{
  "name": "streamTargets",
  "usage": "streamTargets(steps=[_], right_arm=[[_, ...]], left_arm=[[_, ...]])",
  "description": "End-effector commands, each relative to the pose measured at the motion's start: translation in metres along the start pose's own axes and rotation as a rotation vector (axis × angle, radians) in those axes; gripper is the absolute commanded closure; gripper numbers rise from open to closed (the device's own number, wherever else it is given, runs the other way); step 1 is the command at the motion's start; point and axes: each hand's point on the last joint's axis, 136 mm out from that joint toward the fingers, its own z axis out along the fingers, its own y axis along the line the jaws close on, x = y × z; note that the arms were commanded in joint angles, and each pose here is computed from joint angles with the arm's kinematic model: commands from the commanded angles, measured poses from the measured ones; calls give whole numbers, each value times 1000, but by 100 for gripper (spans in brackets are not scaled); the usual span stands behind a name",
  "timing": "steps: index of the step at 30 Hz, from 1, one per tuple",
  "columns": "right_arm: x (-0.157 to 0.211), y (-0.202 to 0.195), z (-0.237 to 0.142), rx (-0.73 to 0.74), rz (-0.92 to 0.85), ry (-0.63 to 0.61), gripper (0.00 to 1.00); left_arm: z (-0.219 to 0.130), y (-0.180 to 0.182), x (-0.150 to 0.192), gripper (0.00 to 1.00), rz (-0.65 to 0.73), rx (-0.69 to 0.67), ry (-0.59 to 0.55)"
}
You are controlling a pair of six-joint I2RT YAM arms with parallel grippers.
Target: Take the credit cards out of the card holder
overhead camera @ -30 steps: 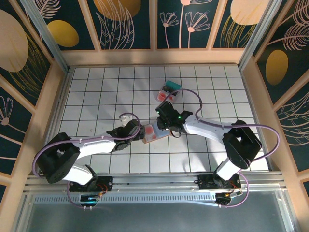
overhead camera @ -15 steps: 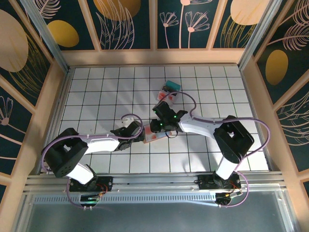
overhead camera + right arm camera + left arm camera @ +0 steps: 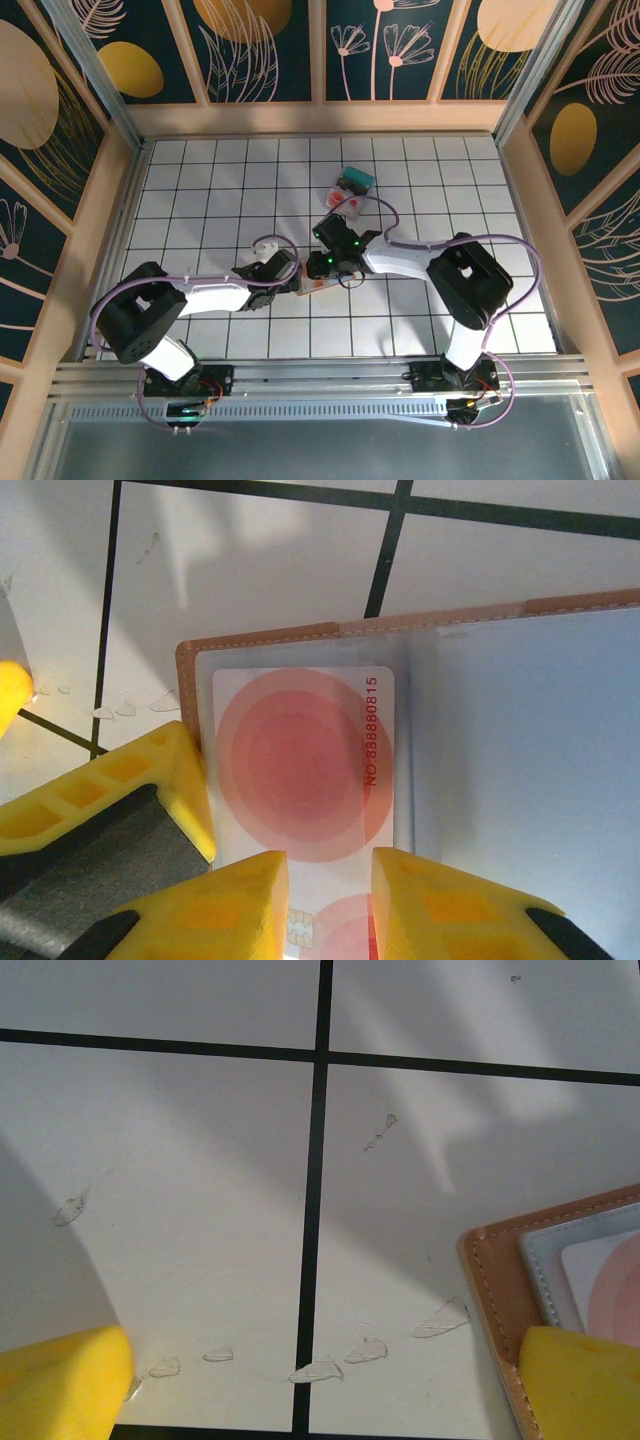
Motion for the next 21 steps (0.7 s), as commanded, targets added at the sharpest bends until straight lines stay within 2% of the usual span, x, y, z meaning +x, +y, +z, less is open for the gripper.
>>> streamTargets(steps=[1,11,21], right_arm=[[2,-7,7,1,34,11,71],[10,-16,16,-4,67,39,70],[-4,12,-4,-231,100,10,77]], left_arm=[[6,4,11,1,3,-25,42],[7,4,13,1,6,-31,51],[10,14,19,1,29,-80,69]])
